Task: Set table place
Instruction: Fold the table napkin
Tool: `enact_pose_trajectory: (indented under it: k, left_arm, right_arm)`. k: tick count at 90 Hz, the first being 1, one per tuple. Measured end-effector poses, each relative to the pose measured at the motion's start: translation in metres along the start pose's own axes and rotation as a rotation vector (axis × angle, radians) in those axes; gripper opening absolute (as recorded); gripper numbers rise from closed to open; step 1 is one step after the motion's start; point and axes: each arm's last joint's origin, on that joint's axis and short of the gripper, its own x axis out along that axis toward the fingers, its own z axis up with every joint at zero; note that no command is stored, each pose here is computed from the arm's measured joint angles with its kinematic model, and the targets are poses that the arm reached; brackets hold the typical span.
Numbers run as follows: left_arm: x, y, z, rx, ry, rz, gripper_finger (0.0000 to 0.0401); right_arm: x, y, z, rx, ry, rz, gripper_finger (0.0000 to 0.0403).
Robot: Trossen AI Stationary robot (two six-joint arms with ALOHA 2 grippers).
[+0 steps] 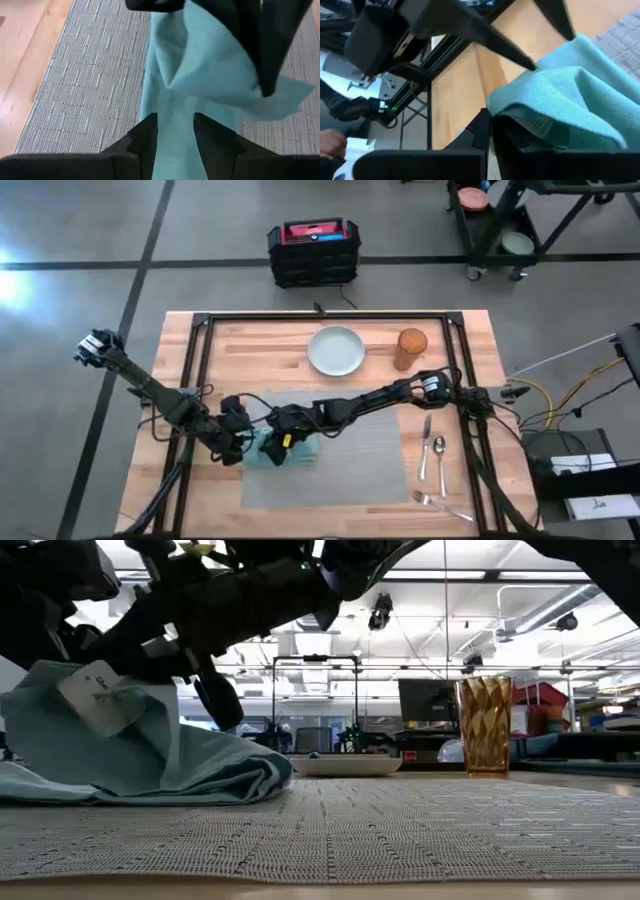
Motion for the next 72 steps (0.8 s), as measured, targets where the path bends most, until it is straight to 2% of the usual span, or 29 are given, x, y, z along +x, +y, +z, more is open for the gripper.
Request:
enact_pose_trajectory:
  k: [43,56,72]
  left_arm:
    - [0.0,0.0,0.0,0.0,-0.001,0.001,0.0114]
    - [0.0,0.0001,0.0,0.001,-0.001,0.002,0.0114]
    - [0.0,0.0002,0.0002,0.001,-0.007,0.008,0.0114]
  right_arm:
    - [-0.0013,-0.0053,0.0057,-0.054,-0.048,-0.046,0.0006]
    - [-0.0008,-0.0035,0.0036,-0.076,-0.044,-0.042,0.0045]
    - [-0.0006,-0.0035,0.0034,-0.102,-0.043,-0.044,0.012]
